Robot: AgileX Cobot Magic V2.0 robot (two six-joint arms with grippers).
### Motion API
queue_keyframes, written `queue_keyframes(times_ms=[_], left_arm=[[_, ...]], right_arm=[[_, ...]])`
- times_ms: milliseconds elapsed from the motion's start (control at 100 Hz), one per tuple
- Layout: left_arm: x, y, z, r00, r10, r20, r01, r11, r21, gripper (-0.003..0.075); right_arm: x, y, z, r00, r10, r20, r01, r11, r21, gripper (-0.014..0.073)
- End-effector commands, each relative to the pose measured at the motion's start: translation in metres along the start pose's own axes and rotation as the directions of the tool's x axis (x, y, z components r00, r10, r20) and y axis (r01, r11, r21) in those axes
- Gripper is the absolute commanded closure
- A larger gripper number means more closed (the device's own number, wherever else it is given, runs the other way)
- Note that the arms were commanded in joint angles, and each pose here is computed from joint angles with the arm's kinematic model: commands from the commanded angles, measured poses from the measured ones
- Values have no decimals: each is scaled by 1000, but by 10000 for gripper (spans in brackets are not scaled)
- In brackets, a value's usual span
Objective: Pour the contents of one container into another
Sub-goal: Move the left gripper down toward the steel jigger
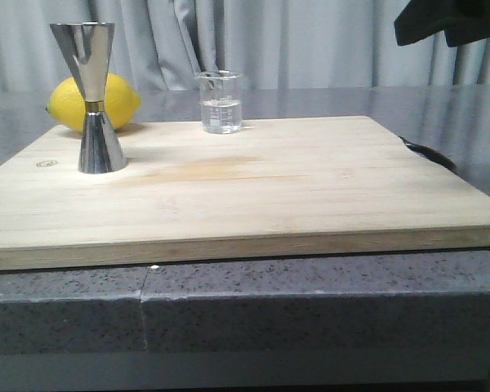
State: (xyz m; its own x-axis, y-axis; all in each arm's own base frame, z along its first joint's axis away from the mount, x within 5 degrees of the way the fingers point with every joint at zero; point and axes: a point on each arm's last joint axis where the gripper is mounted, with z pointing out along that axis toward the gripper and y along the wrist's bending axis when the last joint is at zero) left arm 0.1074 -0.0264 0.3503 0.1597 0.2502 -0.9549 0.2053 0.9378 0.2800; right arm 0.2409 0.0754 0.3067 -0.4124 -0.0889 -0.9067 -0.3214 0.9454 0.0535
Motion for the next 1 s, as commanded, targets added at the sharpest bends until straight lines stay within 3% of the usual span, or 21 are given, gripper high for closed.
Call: queue_keyframes(times_ms=[0,170,310,470,640,990], left_arm=[[7,0,1,1000,15,-25,-16,1000,-11,293],[25,-6,1,991,-106,-79,106,994,-4,300],[28,-19,3,978,-198,-73,205,971,121,300],[29,-35,7,949,-304,-81,314,908,276,301],[32,-48,16,944,-309,-118,330,855,400,301],[54,-56,39,957,-205,-205,277,857,435,301]], right_arm=[[-19,-1,-8,994,-18,109,16,1000,23,246],[-19,-1,-8,994,-18,107,16,1000,22,245],[-19,-1,-8,994,-18,107,16,1000,22,246],[-19,-1,-8,994,-18,109,16,1000,23,246],[-19,-1,-8,994,-18,109,16,1000,23,246],[-19,-1,-8,995,-18,103,16,1000,20,246]])
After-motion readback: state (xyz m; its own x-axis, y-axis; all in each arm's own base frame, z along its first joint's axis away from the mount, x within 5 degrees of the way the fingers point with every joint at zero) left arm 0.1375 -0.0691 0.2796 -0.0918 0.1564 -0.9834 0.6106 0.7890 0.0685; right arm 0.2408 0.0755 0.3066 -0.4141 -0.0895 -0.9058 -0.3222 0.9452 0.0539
